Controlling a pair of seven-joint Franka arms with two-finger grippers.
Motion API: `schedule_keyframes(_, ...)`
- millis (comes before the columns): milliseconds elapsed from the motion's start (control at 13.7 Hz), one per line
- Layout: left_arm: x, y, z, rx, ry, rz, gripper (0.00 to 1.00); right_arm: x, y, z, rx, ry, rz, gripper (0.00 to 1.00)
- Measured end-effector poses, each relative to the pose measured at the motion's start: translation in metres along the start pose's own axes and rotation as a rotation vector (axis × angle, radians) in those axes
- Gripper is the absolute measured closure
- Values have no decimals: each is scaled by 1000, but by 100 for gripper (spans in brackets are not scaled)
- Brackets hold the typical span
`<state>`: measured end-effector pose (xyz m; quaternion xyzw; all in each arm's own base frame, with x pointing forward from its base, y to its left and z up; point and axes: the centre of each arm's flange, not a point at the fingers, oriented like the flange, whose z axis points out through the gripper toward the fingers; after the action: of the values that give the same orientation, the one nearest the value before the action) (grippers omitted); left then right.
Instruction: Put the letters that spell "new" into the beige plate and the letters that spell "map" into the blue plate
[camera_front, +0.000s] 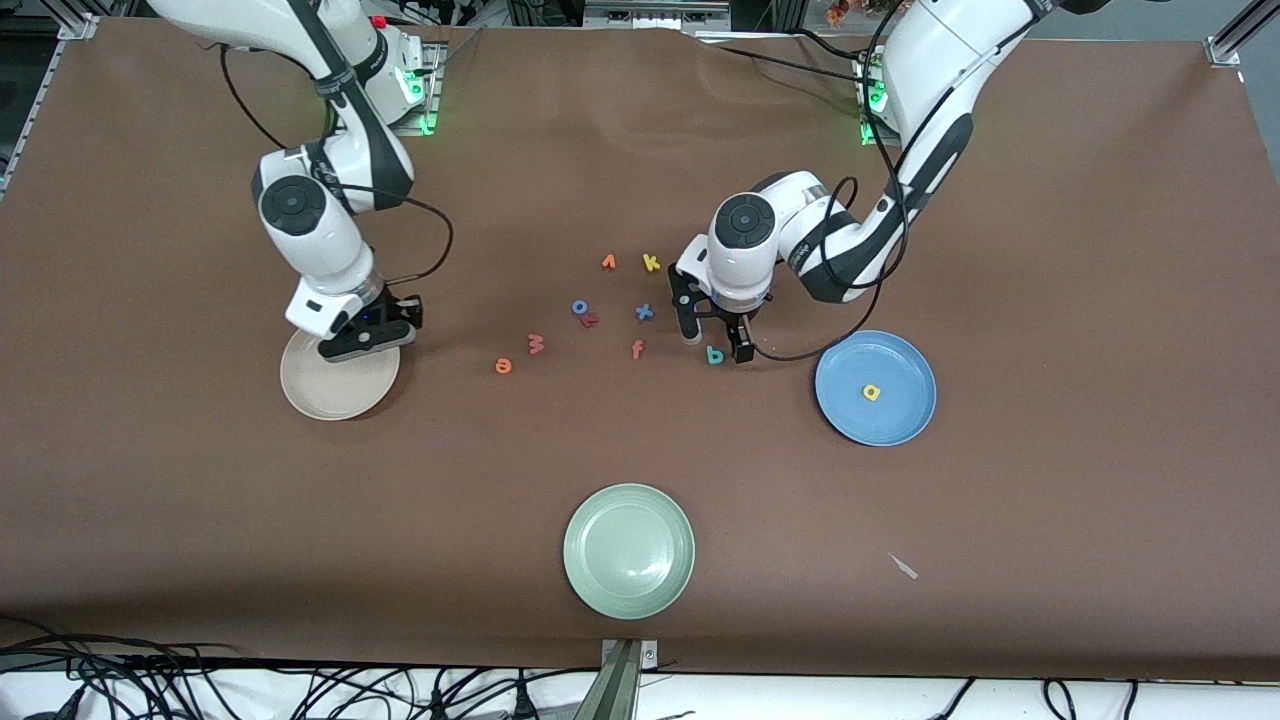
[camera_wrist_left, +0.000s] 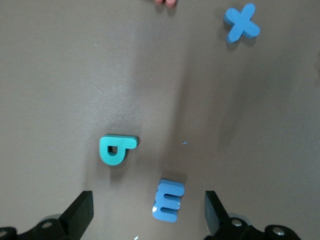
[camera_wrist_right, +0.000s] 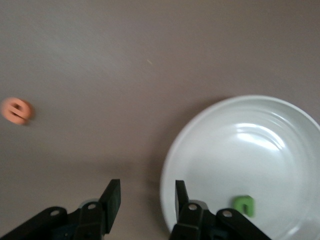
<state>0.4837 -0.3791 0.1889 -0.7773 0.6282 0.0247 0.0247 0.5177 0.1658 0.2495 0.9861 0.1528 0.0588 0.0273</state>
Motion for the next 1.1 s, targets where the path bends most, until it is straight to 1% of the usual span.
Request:
schedule_keyframes(73,-1,1,4,3,-7,15,4,11,-18,-6,9,3,23,47)
schedule_keyframes(146,-3,2,7,5,-15,26,4,23,-36,-11,15,2,40,43)
schedule_keyframes(219,-4,4,13,-1,-22,34,10,34,-53,-14,21,2,51,42)
schedule_keyframes(292,-6,7,18,-10,-29,42,10,44,-70,-14,28,6,58,41)
schedule_keyframes(439,-8,13,24,-15,-41,61,23,57,-99,-4,39,7,62,40)
schedule_keyframes(512,-8,14,24,3,-48,86,24,60,-112,2,43,4,55,40)
schedule_keyframes(658,-7,14,21,33,-55,120,43,64,-131,12,49,-1,37,40)
schedule_keyframes(731,-7,13,19,42,-56,126,55,64,-136,17,51,-3,31,40)
schedule_keyframes(877,-8,10,15,50,-53,124,73,63,-141,28,58,2,24,40)
schedule_keyframes(1097,-9,4,9,60,-51,115,73,60,-145,43,63,0,3,40)
